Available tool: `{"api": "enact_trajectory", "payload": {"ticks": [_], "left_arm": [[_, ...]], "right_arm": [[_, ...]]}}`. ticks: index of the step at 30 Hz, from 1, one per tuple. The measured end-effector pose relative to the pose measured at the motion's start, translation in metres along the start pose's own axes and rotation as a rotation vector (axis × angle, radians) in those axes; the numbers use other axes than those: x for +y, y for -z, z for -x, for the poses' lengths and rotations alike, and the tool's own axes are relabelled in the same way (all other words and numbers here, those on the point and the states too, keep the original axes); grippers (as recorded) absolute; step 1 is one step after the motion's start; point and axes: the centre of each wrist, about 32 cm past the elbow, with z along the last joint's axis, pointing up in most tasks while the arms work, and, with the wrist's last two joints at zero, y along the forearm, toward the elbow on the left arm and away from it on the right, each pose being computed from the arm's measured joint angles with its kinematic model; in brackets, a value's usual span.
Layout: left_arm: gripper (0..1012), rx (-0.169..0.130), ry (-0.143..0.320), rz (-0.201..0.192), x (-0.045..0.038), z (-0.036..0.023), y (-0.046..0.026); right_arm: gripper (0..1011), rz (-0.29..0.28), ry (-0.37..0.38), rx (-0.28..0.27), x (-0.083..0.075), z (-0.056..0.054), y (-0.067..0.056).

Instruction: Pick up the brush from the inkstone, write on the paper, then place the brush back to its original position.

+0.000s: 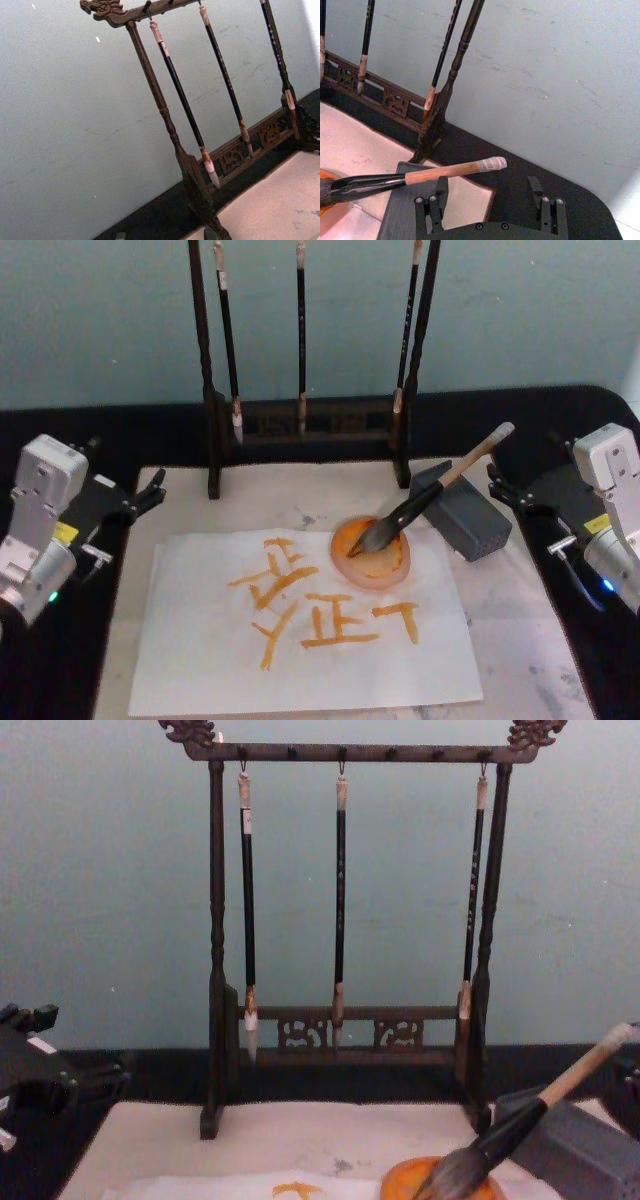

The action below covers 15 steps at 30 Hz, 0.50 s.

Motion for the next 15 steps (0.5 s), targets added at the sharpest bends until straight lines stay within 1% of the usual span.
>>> {"api": "enact_trajectory", "payload": {"ticks": [15], "left_arm": [[1010,0.000,0.000,0.000,0.0000,0.0000,0.0000]], "right_arm": [[1000,0.000,0.000,0.000,0.0000,0.0000,0.0000]]}}
